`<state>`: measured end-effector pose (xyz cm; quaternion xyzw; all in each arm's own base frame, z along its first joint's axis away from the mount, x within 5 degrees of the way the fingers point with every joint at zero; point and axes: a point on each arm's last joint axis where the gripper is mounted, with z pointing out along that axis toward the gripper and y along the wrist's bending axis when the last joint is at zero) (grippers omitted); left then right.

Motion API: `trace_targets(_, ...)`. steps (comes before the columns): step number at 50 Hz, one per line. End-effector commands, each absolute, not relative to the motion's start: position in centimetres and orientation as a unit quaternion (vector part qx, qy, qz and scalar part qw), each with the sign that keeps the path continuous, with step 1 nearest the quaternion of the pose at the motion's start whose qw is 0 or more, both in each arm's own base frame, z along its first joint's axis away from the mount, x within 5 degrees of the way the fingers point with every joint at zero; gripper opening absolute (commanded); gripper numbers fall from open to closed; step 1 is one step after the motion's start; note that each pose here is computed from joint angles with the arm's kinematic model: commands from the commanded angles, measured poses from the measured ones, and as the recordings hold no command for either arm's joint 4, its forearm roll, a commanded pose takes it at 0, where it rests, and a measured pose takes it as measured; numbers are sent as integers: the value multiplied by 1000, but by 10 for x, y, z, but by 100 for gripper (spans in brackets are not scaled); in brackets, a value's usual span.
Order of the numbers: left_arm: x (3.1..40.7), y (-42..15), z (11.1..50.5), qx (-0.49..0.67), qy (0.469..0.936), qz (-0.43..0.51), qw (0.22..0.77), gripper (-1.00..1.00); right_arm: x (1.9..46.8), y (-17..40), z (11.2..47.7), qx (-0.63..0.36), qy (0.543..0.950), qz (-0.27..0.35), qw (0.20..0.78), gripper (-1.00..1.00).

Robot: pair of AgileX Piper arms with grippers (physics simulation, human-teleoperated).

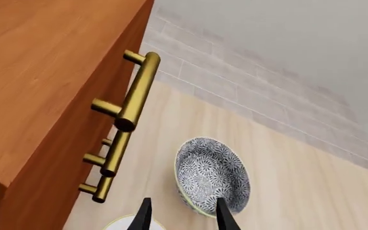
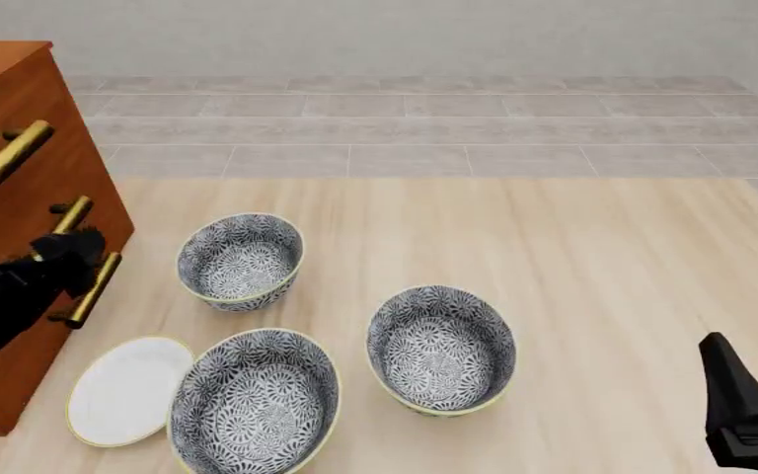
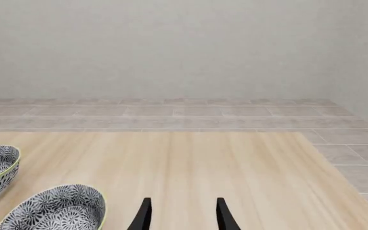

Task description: Stack the bowl at the front on the bowl in the middle.

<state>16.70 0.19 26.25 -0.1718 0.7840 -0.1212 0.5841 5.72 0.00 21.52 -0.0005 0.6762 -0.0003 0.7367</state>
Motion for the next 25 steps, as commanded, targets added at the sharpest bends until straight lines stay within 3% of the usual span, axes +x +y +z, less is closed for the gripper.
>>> trace_targets(1, 194, 0, 244, -193, 801, -133, 551, 100, 57, 0, 215, -1, 676, 0, 737, 100)
trace_targets(25, 225, -4, 221, -191, 823, -129, 519, 100, 57, 0, 215, 0, 676, 0, 737, 100)
